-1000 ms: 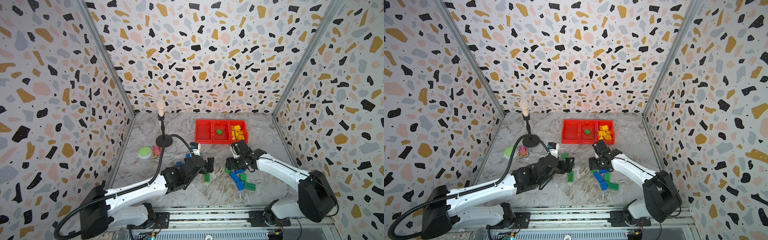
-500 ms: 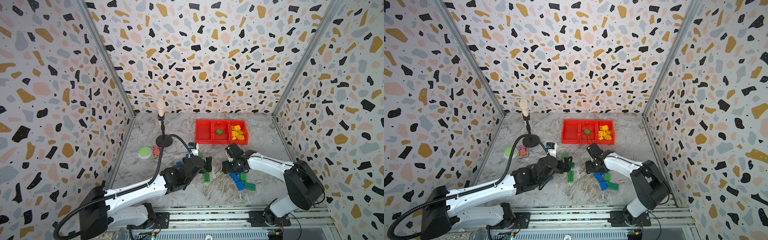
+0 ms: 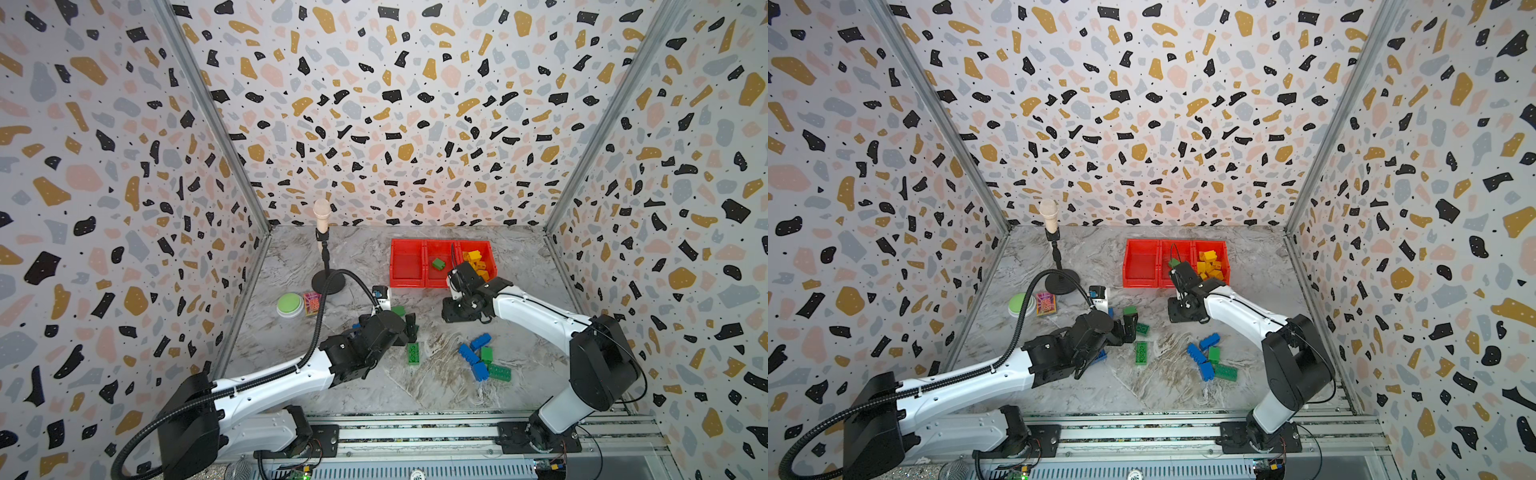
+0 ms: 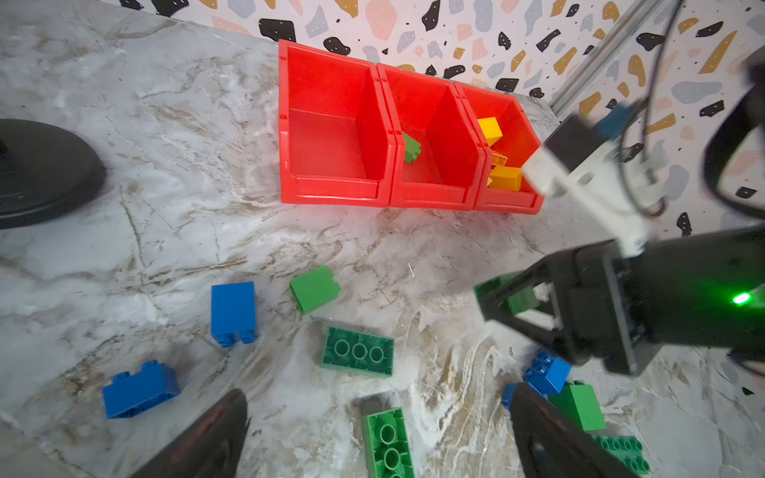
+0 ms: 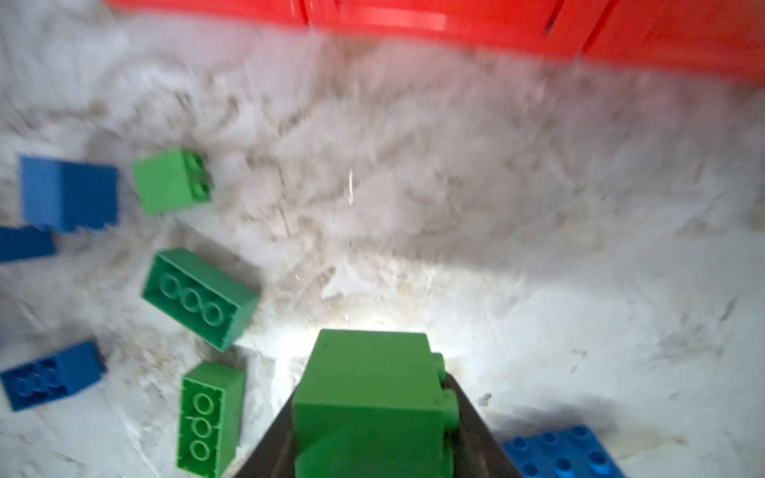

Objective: Sort the legos into containers by color
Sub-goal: 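Carry the green brick with the right gripper and release it into the middle bin, then lower the left gripper onto a small green brick while the right gripper withdraws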

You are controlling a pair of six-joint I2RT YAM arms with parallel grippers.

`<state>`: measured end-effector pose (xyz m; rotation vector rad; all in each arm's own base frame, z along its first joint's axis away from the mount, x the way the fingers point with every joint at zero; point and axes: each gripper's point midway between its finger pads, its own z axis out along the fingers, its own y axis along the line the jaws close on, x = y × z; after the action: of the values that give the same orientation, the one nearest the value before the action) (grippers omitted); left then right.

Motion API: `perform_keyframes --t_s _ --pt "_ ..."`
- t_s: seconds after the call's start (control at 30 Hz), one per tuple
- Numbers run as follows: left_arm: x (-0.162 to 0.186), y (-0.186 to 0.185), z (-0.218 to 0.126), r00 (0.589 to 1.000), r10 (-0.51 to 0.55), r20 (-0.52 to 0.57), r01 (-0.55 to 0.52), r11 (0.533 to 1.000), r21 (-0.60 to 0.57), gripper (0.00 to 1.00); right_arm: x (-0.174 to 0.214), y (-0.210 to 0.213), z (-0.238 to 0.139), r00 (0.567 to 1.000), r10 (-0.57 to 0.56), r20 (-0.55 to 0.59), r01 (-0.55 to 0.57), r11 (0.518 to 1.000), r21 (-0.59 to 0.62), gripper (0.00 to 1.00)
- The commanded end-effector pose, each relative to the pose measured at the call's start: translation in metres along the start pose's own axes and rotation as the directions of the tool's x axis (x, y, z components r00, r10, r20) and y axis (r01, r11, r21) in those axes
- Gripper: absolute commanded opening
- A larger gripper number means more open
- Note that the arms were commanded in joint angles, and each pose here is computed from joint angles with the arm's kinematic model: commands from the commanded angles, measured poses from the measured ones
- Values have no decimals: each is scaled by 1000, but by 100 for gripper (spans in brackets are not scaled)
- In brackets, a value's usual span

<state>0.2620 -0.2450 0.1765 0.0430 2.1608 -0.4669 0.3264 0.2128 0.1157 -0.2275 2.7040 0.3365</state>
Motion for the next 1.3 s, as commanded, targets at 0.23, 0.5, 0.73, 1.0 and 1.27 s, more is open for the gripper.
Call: perform_keyframes --t_s 0.23,0.5,0.73,1.0,1.27 --pt "-34 12 30 999 52 -9 -52 998 -23 100 -135 -14 9 989 10 144 -8 1000 -15 41" --pt "-38 25 59 995 64 -72 -68 996 -54 100 -195 -13 50 990 1 144 -2 1000 3 47" --pt "-29 16 80 983 99 -152 -107 993 -44 100 -200 -20 60 991 23 132 -24 1000 3 75" --pt "-16 17 87 982 45 -186 -54 998 -43 98 -189 0 1 984 -5 178 18 997 -74 89" --pt "14 36 99 964 -92 -249 55 987 -153 94 -130 17 -56 981 -33 190 49 996 -78 99"
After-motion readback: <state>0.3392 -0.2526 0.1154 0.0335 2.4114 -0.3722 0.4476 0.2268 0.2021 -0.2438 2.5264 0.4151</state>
